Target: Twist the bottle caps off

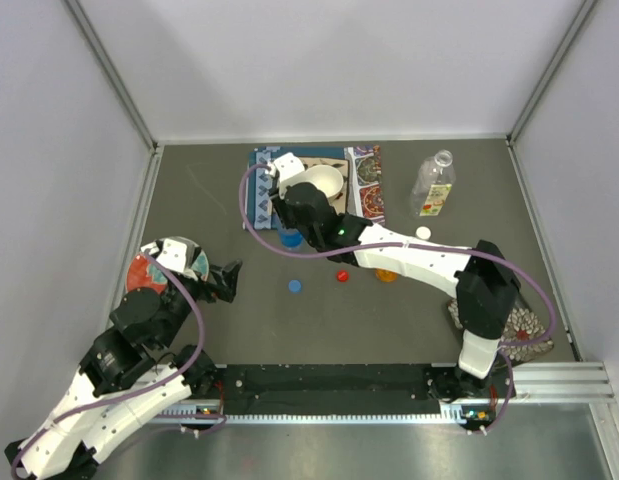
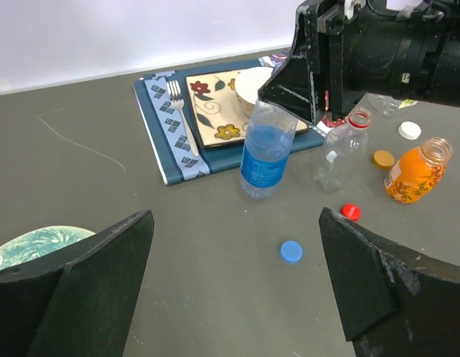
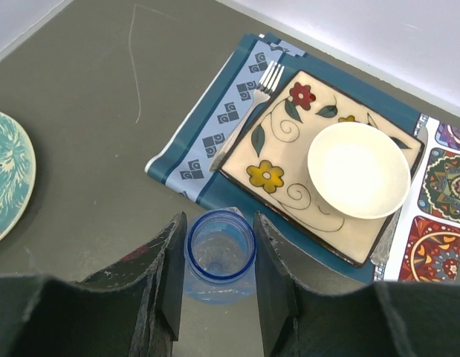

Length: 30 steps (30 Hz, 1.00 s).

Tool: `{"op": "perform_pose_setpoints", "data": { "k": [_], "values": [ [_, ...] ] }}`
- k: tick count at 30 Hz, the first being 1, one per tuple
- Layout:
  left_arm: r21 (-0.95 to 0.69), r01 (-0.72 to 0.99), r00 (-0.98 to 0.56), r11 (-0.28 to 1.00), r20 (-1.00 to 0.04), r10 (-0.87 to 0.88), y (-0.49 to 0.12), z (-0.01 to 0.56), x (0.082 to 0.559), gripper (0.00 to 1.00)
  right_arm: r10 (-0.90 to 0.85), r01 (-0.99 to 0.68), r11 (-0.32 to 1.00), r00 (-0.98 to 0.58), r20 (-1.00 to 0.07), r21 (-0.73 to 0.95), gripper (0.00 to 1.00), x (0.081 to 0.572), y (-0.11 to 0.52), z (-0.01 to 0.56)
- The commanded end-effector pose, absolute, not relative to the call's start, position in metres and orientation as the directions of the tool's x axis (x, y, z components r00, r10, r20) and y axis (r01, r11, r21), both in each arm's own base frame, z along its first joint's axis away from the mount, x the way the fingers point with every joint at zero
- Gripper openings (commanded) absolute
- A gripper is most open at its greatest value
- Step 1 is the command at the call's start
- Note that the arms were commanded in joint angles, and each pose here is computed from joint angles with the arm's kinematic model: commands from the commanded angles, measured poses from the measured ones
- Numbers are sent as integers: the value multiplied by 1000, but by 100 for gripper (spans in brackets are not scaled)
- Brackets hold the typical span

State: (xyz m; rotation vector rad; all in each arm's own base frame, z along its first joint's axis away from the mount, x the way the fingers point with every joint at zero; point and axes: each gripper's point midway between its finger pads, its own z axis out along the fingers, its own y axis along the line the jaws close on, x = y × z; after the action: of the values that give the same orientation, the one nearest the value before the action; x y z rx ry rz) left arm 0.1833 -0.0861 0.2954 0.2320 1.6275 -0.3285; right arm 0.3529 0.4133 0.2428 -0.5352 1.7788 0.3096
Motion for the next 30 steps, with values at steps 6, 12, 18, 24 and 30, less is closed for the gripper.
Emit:
{"op": "perform_pose_setpoints", "data": {
  "k": [6, 12, 18, 24, 30],
  "values": [
    [-102, 371, -72, 923, -994, -81, -97, 300, 186, 98, -162, -498, 867, -236, -958, -24, 0, 346, 411, 233],
    [-102, 376, -80, 921, -994, -77, -99, 298, 187, 98, -167, -503, 864, -259, -951, -15, 5, 341, 408, 222],
    [-100, 379, -81, 920, -994, -74, -100, 298, 187, 98, -158, -507, 862, -257, -953, -6, 34, 338, 404, 226],
    [-102, 381, -84, 919, -994, -76, -101, 298, 187, 98, -154, -507, 862, -252, -955, -5, 43, 335, 402, 232],
    [-106, 385, -88, 917, -993, -78, -102, 298, 187, 98, -152, -510, 860, -243, -958, -7, 59, 332, 402, 238]
  ]
}}
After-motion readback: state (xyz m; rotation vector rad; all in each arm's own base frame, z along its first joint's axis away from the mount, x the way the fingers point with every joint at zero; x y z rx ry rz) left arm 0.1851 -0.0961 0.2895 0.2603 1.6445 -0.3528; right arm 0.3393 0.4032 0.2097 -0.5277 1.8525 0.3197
